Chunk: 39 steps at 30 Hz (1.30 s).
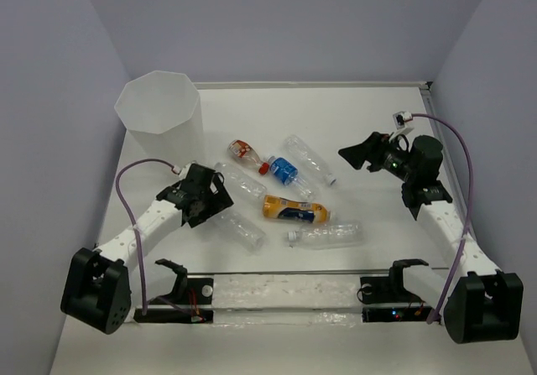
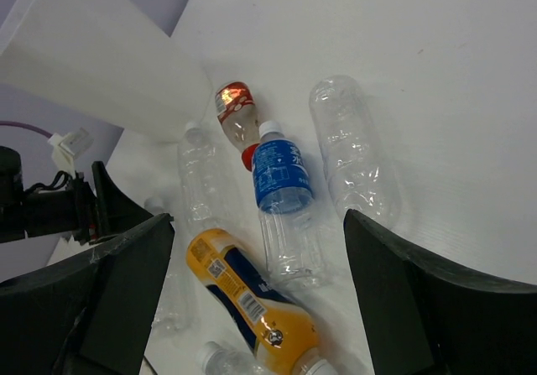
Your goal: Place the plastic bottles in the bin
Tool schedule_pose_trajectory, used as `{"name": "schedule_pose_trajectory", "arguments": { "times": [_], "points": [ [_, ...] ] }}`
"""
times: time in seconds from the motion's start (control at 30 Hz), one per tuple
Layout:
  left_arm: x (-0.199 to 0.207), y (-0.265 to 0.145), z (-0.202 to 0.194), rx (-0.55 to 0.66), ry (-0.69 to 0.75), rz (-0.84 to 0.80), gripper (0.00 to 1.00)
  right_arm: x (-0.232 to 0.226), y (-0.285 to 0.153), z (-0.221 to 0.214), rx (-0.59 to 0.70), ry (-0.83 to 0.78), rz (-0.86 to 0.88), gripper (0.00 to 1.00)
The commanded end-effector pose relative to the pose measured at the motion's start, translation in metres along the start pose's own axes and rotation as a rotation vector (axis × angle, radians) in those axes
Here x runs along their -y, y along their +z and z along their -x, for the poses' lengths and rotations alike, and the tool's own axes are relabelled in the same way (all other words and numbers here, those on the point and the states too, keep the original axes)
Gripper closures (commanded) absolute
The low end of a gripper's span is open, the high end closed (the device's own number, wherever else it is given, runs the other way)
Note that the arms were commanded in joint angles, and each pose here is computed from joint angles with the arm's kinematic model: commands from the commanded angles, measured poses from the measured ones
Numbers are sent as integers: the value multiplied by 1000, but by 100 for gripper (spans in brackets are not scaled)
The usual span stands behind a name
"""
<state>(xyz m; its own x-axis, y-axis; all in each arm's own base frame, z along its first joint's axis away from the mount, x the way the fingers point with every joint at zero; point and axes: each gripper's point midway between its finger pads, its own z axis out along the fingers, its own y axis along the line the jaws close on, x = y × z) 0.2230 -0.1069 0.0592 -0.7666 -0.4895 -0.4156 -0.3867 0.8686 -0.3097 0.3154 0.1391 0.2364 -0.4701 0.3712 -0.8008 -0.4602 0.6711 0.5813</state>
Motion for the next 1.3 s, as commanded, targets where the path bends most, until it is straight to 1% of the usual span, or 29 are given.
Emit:
{"name": "schedule_pose_trajectory", "arguments": {
  "times": [0.0, 0.13, 0.2, 0.23, 0.33, 0.37, 0.47, 0.5, 0.53, 0.6, 0.67, 0.7, 0.77, 0.8, 0.87, 0.9, 0.93, 0.97, 1.0, 1.03, 1.1, 1.13, 1.17, 1.2, 1.23, 1.27],
  "points": [
    [-3, 17, -8, -26, -27, 14, 1, -12, 1, 7, 24, -46, 47, 12],
    [-4, 29, -13, -47, -25, 29, 3, -11, 1, 7, 25, -50, 44, 12],
    [-3, 35, -14, -57, -20, 31, 7, -10, 2, 7, 23, -47, 41, 12],
    [-1, 37, -14, -61, -15, 28, 10, -10, 2, 7, 23, -47, 41, 12],
    [4, 39, -14, -69, -7, 15, 28, -11, 4, 4, 14, -48, 45, 12],
    [4, 39, -13, -65, 0, 14, 38, -11, 4, 5, 15, -50, 45, 12],
    [2, 32, -5, -31, 14, 23, 52, -9, 4, 4, 13, -48, 39, 13],
    [2, 24, 0, -13, 17, 18, 52, -11, 6, 2, 7, -48, 46, 13],
    [2, 19, 2, 0, 28, 15, 55, -11, 6, 2, 5, -48, 44, 13],
    [3, 8, 11, 33, 35, 8, 55, -9, 8, 1, 0, -46, 42, 13],
    [15, -16, 24, 77, 50, -50, 57, -18, 12, -5, -19, -65, 67, 13],
    [21, -38, 39, 126, 73, -71, 57, -23, 16, -9, -31, -76, 77, 13],
    [26, -65, 60, 200, 97, -82, 57, -29, 21, -14, -46, -111, 86, 13],
    [26, -80, 74, 258, 123, -74, 57, -28, 25, -17, -54, -119, 68, 13],
    [40, -129, 109, 386, 112, -124, 57, -36, 33, -27, -85, -154, 70, 13],
    [45, -149, 124, 452, 108, -137, 57, -31, 36, -29, -89, -160, 33, 13],
    [60, -182, 148, 550, 110, -198, 57, -31, 38, -30, -92, -172, 24, 13],
    [65, -199, 164, 616, 92, -210, 57, -31, 40, -33, -103, -182, 19, 13],
    [82, -234, 188, 708, 63, -277, 57, -28, 40, -32, -98, -185, 3, 13],
    [90, -252, 201, 759, 67, -302, 56, -27, 40, -32, -96, -189, -1, 13],
    [94, -283, 230, 883, 17, -292, 56, -25, 39, -30, -87, -191, -16, 13],
    [106, -307, 252, 962, -17, -328, 56, -25, 39, -30, -86, -192, -15, 13],
    [109, -317, 264, 1007, -30, -313, 56, -26, 38, -30, -85, -193, -15, 13],
    [104, -348, 283, 1100, -86, -291, 56, -27, 36, -29, -78, -197, -13, 14],
    [110, -345, 297, 1113, -76, -245, 56, -28, 35, -28, -74, -200, -13, 14],
    [106, -354, 308, 1153, -100, -197, 56, -30, 33, -25, -64, -206, -11, 14]
  ]
}}
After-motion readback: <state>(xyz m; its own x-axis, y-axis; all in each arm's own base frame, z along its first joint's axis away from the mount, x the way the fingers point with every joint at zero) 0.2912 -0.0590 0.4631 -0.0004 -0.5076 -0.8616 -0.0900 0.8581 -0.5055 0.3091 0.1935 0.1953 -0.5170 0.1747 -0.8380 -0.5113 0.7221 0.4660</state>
